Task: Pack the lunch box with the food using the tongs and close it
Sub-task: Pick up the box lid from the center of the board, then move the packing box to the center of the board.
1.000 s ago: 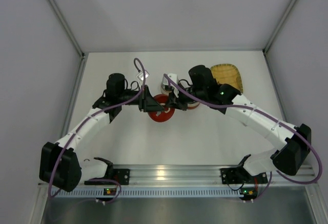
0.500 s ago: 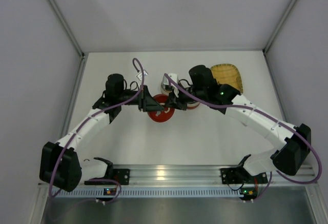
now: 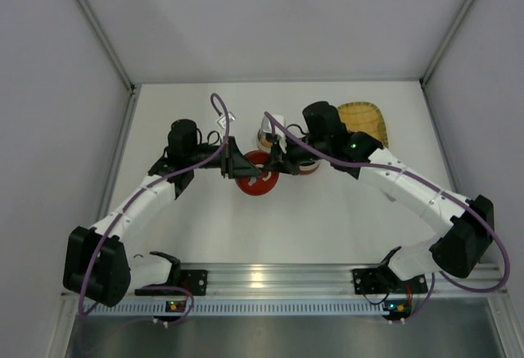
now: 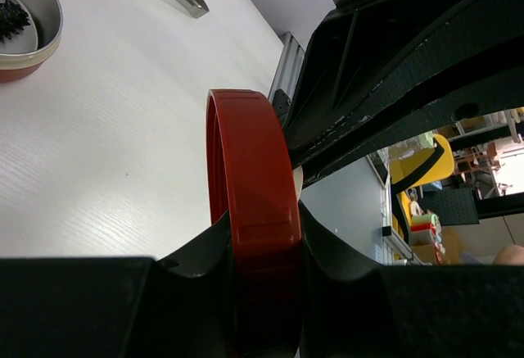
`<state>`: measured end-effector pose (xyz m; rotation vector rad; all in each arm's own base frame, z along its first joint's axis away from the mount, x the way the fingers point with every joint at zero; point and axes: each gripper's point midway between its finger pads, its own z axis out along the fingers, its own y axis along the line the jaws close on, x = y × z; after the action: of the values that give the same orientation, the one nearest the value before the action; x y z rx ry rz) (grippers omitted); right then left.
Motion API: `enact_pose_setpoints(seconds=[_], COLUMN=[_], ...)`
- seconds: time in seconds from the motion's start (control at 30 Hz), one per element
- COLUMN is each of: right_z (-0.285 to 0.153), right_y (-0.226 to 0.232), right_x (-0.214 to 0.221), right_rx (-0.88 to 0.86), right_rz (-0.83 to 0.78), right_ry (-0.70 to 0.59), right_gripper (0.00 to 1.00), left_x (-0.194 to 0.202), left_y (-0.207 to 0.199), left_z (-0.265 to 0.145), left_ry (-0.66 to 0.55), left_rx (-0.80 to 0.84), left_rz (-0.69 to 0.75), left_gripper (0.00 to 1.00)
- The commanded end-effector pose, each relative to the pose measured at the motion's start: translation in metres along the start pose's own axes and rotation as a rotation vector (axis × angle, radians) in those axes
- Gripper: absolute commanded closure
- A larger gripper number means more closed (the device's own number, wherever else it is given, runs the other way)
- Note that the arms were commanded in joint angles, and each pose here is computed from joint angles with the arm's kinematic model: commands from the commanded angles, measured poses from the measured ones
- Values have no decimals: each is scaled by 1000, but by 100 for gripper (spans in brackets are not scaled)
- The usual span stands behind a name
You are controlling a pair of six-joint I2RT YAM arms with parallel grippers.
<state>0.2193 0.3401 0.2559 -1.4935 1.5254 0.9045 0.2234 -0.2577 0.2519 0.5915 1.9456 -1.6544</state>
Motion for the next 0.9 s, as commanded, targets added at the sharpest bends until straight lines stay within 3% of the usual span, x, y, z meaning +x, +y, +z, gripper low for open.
enact_pose_setpoints(seconds=[0.0, 0.1, 0.13, 0.17, 0.23, 0.43, 0.6, 0.87], right_z=[3, -1, -3, -6, -13, -31, -51, -77], right_y=[49, 42, 41, 33, 21, -2, -20, -73], right_x=[54, 52, 49, 50, 49, 58, 71, 105], right_rx=[-197, -183, -186, -165, -141, -63, 24, 201], right_rz=[188, 224, 230, 255, 281, 325, 338, 457], right_ry=[167, 155, 143, 134, 111, 116, 157, 239], right_gripper=[100, 100, 100, 100, 100, 100, 100, 100], left_x=[-56, -55, -55, -54, -52, -47, -56, -58], left_y=[-39, -36, -35, -33, -28, -1, 18, 50], left_z=[-11, -11, -11, -11, -12, -20, -34, -39], left_ry=[-172, -170, -169, -165, -160, -152, -186, -142], left_rx=[53, 49, 47, 42, 22, -47, -112, -227], left_rz=[257, 257, 262, 258, 251, 211, 182, 111], left_gripper=[98, 79, 63, 57, 47, 33, 2, 2])
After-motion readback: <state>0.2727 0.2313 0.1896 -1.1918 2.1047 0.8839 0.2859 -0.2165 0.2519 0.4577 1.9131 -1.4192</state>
